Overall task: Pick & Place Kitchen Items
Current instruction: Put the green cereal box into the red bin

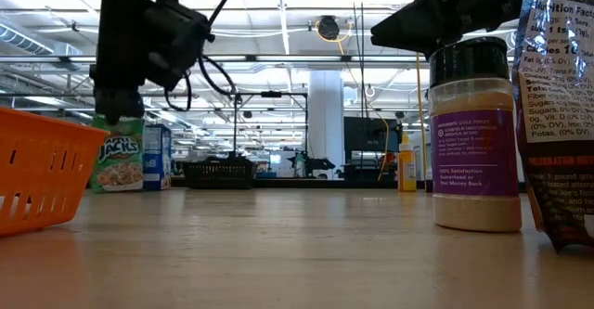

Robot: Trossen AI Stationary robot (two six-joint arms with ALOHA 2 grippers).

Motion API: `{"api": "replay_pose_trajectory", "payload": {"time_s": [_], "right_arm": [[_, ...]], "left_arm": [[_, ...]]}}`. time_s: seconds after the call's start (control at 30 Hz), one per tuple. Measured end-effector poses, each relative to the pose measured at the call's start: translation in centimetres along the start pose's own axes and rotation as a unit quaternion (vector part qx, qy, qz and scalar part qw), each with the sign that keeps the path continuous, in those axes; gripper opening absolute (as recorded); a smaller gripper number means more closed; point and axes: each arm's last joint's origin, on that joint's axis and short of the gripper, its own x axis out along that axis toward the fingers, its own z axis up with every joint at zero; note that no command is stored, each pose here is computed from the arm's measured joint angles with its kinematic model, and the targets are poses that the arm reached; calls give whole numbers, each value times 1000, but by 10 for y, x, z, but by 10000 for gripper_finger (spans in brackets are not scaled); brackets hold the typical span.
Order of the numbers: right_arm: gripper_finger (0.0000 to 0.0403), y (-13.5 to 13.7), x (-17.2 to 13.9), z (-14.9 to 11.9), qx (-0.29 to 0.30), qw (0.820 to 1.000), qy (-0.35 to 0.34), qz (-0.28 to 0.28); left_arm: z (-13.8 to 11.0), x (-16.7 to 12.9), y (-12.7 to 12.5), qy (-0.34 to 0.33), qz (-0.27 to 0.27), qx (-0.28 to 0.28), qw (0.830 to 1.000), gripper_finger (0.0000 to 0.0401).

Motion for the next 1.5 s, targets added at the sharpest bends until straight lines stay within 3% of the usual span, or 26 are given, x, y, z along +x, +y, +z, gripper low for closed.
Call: {"api": "replay_pose_trajectory", "payload": {"time_s": [0.63, 0.8, 0.97, 1.2, 1.5], "right_arm": [[105, 0, 0, 0, 8, 1000, 0, 0], [105, 0, 0, 0, 23, 1000, 0, 0], [110, -5, 7, -3, 42, 999, 7, 19], [153, -10, 27, -9, 47, 995, -9, 83], [230, -18, 38, -14, 45, 997, -20, 65]], "left_arm": [[0, -71, 2, -119, -46, 7, 992, 0], [-6, -96, 1, -176, -57, 14, 983, 0], [-1, -123, -17, -247, -51, 66, 965, 0], [22, -151, -48, -297, -22, 118, 947, 0], [48, -185, -81, -362, -34, 171, 916, 0]]}}
